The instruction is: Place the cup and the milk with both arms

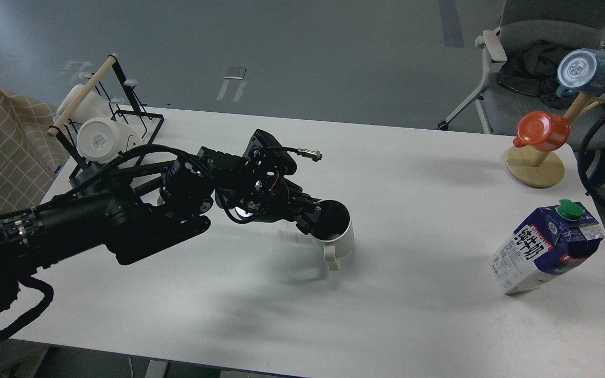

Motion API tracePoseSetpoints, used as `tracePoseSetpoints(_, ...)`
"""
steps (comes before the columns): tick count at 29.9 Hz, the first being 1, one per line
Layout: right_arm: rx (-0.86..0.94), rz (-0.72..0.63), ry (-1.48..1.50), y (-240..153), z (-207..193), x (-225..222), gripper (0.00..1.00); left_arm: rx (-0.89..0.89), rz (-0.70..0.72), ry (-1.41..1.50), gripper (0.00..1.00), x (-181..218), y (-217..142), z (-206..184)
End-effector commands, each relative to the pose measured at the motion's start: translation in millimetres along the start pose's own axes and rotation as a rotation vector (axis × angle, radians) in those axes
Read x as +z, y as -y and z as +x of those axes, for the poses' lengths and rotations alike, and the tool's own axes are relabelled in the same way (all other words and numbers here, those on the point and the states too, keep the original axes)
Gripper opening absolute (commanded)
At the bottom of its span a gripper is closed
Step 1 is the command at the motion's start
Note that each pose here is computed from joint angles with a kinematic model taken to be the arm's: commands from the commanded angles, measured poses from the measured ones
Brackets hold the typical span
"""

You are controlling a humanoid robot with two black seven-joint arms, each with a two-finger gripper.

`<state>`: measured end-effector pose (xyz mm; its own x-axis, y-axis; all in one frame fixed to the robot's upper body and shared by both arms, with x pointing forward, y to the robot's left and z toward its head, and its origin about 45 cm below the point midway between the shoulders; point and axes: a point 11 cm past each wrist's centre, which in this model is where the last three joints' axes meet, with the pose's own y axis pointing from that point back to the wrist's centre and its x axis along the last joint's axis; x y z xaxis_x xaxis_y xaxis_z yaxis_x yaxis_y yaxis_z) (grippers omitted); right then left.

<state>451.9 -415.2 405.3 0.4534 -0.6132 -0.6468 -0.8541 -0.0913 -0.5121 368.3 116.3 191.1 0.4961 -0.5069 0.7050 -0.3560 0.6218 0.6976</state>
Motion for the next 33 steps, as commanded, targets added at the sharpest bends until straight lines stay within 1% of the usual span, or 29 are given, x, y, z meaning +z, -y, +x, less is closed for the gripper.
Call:
tracePoseSetpoints(1,0.002,-0.001,0.000,-0.6,0.7,0.4,1.00,-0.001,-0.001,-0.003,0.46,0.3,0.4,-1.0)
tracePoseSetpoints(2,0.002,-0.001,0.000,-0.6,0.7,0.4,1.00,0.002,-0.003,-0.003,0.57,0.8,0.4,0.3)
tracePoseSetpoints(3,0.002,-0.001,0.000,-0.6,0.7,0.4,1.00,0.006,-0.003,-0.002,0.63,0.9,-0.1,2.0)
tracePoseSetpoints(5,0.003,-0.002,0.000,-1.1,1.2,0.6,1.00,0.021,-0.017,-0.002,0.80,3.3,-2.0,8.2)
tracePoseSetpoints(7,0.003,-0.002,0.000,-1.1,1.2,0.6,1.00,0.038,-0.028,-0.005,0.87,5.5,-3.4,17.2)
tracePoseSetpoints(9,0.003,-0.003,0.001,-1.5,1.2,1.4,1.00,0.070,-0.043,-0.023,0.89,6.0,-9.7,35.9)
tracePoseSetpoints(10,-0.001,-0.002,0.000,-1.0,-0.2,0.6,1.00,0.095,-0.056,-0.045,0.92,5.8,-15.3,48.7)
tracePoseSetpoints(12,-0.009,-0.003,0.016,-2.6,-1.7,-0.1,1.00,0.163,-0.077,-0.101,0.93,1.7,-30.7,74.9)
tracePoseSetpoints(13,-0.010,-0.004,0.045,-5.9,-0.6,-2.9,1.00,0.224,-0.094,-0.156,0.94,-3.7,-45.1,92.8)
tracePoseSetpoints(15,-0.010,-0.011,0.071,-9.5,1.2,-8.8,1.00,0.291,-0.119,-0.227,0.96,-8.9,-59.8,108.8)
tracePoseSetpoints(17,0.004,-0.009,0.090,-20.1,8.2,-21.2,1.00,0.431,-0.194,-0.388,0.97,-20.9,-93.6,135.8)
tracePoseSetpoints(18,0.009,-0.011,0.085,-24.0,10.2,-24.2,1.00,0.464,-0.215,-0.433,0.97,-24.7,-102.0,139.7)
tracePoseSetpoints(19,0.019,-0.018,0.068,-32.9,13.4,-30.0,1.00,0.526,-0.264,-0.516,0.97,-30.6,-117.8,147.4)
tracePoseSetpoints(21,0.031,-0.037,0.045,-45.3,17.2,-31.1,1.00,0.586,-0.318,-0.596,0.97,-36.1,-133.7,154.1)
tracePoseSetpoints(22,0.041,-0.060,0.026,-59.6,19.6,-29.4,1.00,0.641,-0.378,-0.683,0.97,-41.3,-147.4,158.2)
tracePoseSetpoints(23,0.046,-0.072,0.018,-67.5,20.4,-28.4,1.00,0.668,-0.409,-0.730,0.97,-44.5,-153.7,159.2)
tracePoseSetpoints(25,0.043,-0.090,0.014,-92.5,16.3,-35.2,1.00,0.765,-0.520,-0.880,0.98,-56.6,-179.4,164.7)
tracePoseSetpoints(29,0.026,-0.139,0.061,-115.9,5.0,-37.1,1.00,0.814,-0.596,-1.006,0.98,-67.8,-192.9,157.6)
tracePoseSetpoints(31,0.039,-0.165,0.065,-136.8,1.6,-35.8,1.00,0.844,-0.633,-1.090,0.98,-76.9,-197.2,146.4)
tracePoseSetpoints(33,0.064,-0.151,0.049,-153.7,3.0,-44.0,1.00,0.895,-0.648,-1.150,0.98,-89.4,-208.2,134.0)
